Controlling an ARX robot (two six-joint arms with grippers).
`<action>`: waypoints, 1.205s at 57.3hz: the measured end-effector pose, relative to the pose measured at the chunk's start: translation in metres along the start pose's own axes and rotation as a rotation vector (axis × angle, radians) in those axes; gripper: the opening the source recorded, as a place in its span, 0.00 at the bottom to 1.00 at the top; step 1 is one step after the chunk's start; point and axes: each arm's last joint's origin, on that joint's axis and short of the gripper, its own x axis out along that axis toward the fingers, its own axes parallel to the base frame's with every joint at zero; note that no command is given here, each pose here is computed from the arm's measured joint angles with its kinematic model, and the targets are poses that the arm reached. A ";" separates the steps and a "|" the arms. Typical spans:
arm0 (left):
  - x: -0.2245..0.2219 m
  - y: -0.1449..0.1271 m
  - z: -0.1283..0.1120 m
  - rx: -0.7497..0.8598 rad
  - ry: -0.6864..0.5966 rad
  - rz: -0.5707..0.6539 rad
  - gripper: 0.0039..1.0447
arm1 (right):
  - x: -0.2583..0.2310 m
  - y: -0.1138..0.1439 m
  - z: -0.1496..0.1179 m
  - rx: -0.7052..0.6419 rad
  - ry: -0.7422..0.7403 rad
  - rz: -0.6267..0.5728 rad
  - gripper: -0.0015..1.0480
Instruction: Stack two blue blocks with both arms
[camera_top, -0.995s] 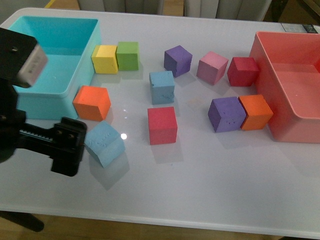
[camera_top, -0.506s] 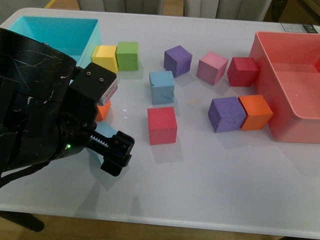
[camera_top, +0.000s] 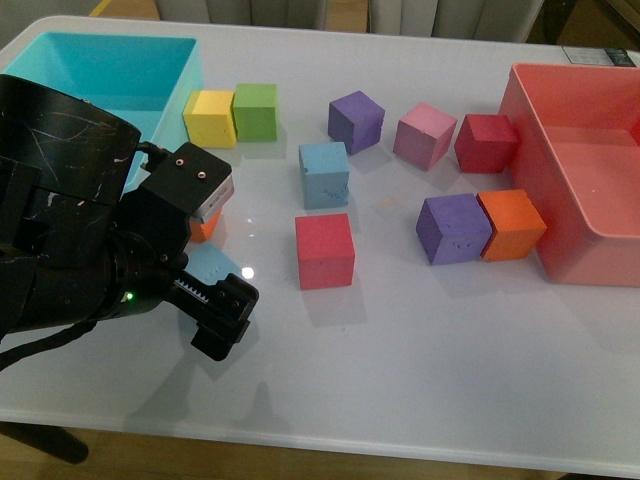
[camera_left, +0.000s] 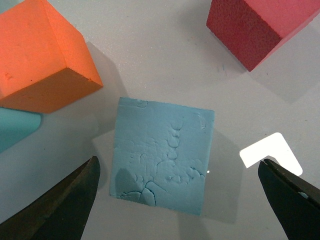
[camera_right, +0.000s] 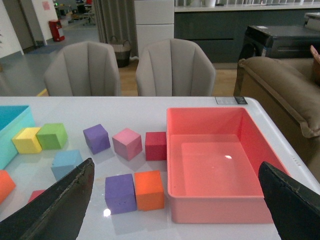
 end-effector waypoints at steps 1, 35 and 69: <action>0.000 0.000 0.000 0.000 0.000 0.001 0.92 | 0.000 0.000 0.000 0.000 0.000 0.000 0.91; 0.027 0.013 -0.006 0.003 0.055 -0.005 0.92 | 0.000 0.000 0.000 0.000 0.000 0.000 0.91; 0.021 0.011 -0.006 -0.106 0.081 -0.044 0.46 | 0.000 0.000 0.000 0.000 0.000 0.000 0.91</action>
